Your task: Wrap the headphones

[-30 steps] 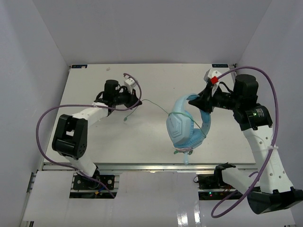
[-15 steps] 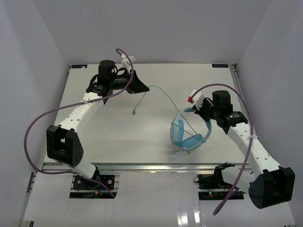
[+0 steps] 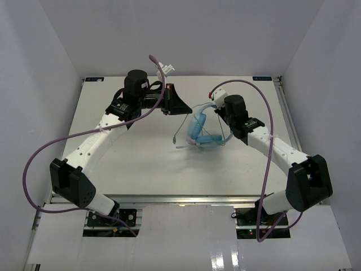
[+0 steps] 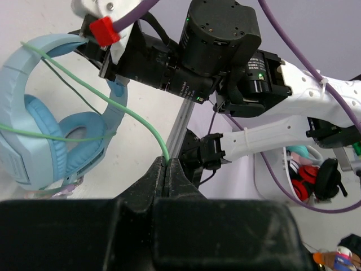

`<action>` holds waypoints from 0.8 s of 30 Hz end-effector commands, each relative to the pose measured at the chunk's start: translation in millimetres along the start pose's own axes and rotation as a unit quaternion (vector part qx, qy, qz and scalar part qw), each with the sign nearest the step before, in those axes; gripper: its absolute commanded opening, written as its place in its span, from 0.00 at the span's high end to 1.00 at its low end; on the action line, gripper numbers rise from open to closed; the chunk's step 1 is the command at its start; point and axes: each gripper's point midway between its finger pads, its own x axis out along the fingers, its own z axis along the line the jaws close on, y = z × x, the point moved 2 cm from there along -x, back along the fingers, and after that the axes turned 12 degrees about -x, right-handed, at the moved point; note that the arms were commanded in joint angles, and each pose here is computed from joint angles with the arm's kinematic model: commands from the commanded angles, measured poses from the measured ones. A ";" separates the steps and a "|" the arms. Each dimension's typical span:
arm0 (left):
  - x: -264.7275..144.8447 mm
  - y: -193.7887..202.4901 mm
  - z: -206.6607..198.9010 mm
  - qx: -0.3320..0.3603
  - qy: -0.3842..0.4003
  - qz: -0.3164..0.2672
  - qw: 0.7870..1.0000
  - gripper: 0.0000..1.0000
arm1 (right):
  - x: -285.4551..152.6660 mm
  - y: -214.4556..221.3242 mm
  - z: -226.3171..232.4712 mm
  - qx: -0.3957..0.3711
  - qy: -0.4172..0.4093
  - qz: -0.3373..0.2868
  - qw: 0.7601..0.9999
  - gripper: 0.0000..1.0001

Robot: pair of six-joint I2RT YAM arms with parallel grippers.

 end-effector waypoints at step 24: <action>74.7 47.0 28.4 -0.005 -0.087 -0.067 0.994 1.00 | 19.0 -64.2 -43.7 0.390 -0.052 -0.009 0.919 0.92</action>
